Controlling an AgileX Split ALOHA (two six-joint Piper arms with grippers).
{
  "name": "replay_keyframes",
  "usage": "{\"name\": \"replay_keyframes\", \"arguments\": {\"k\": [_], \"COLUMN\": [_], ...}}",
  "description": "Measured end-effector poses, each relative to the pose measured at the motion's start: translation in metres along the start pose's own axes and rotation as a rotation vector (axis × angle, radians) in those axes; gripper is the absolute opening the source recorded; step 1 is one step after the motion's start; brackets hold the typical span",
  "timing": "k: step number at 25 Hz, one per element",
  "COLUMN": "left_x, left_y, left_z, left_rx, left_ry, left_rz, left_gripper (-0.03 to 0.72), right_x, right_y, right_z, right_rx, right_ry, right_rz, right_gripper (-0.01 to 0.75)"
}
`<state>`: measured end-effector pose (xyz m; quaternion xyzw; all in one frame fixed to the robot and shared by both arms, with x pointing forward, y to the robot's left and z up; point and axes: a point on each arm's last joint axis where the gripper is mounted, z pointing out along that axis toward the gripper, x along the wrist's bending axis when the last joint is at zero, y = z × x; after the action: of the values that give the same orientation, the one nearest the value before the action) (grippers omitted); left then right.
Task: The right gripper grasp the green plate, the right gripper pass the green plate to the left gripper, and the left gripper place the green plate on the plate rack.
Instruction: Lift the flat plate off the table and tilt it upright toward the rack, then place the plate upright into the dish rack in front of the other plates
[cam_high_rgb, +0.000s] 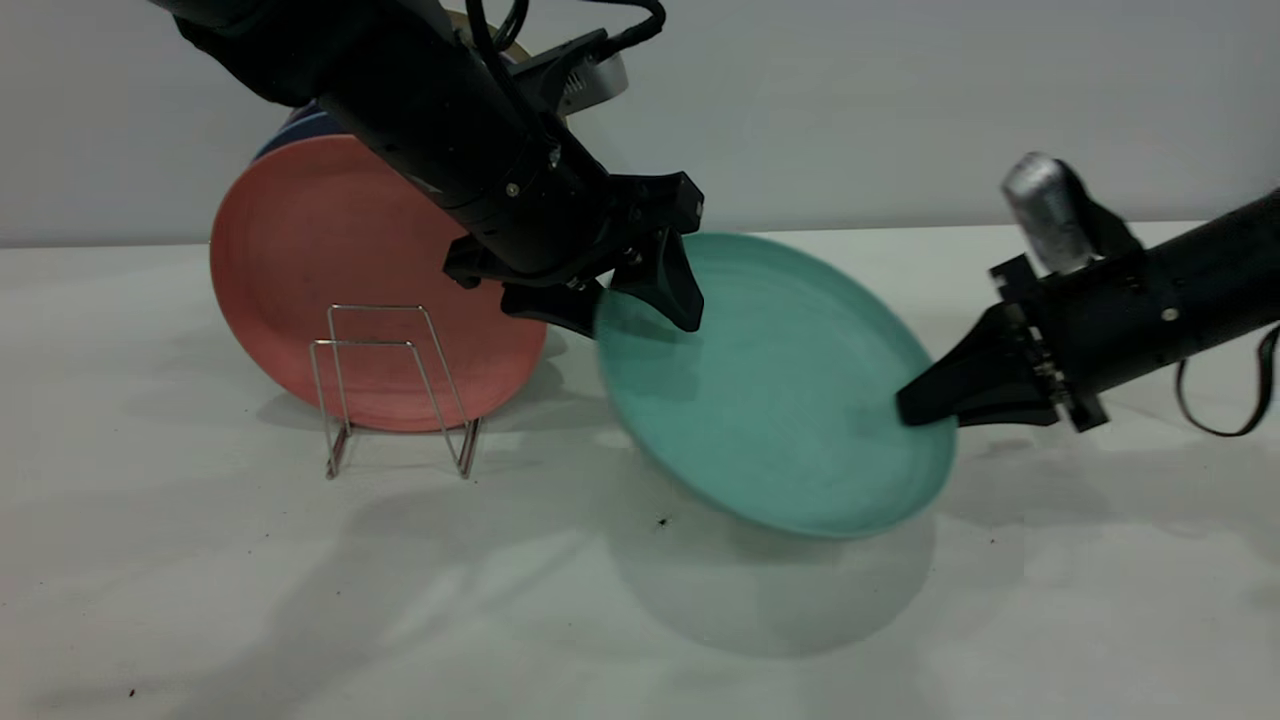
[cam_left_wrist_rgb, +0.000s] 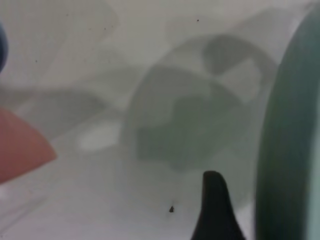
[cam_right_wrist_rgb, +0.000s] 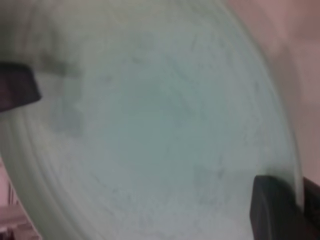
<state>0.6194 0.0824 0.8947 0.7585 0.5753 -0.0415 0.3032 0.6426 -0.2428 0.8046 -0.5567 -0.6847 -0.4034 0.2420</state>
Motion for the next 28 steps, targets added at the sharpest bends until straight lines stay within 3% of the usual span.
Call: {"name": "replay_keyframes", "arguments": {"k": [2,7,8,11,18,20,24,28], "left_x": [0.000,-0.001,-0.001,-0.002,-0.001,0.002,0.011,0.029], "left_y": [0.000,0.000,0.000,0.001,0.001,0.001,0.011,0.023], "left_z": [0.000,0.000,0.000,-0.001,-0.002,-0.003,-0.034,-0.093], "left_rx": [0.000,0.000,-0.001,-0.007,0.000,0.012,0.017,0.006], "left_ry": [0.000,-0.003,-0.007,-0.010,-0.006,-0.005,-0.005,0.015], "left_rz": [0.001,-0.004,-0.008,-0.016,0.054,0.076,0.153,0.255], "left_gripper": [0.439,0.124,0.099,0.101,0.101,0.101,0.101,0.101], "right_x": [0.004,0.005,0.004,0.008,0.026,0.036,0.056,0.087], "right_y": [0.000,0.003,0.004,0.007,0.026,0.034,0.041,0.041], "right_z": [0.005,0.006,0.006,0.003,-0.030,-0.054,-0.105,-0.143], "right_rx": [0.005,-0.026,-0.033,-0.054,-0.153,-0.202,-0.266,-0.241], "right_ry": [0.010,0.014,0.005,0.006,0.020,0.039,0.052,-0.023], "right_rz": [-0.017,-0.035,-0.034,-0.034,-0.062,-0.085,-0.100,-0.120], "right_gripper": [0.015,0.037,0.057,0.160,0.558,0.634,0.670,0.599]}}
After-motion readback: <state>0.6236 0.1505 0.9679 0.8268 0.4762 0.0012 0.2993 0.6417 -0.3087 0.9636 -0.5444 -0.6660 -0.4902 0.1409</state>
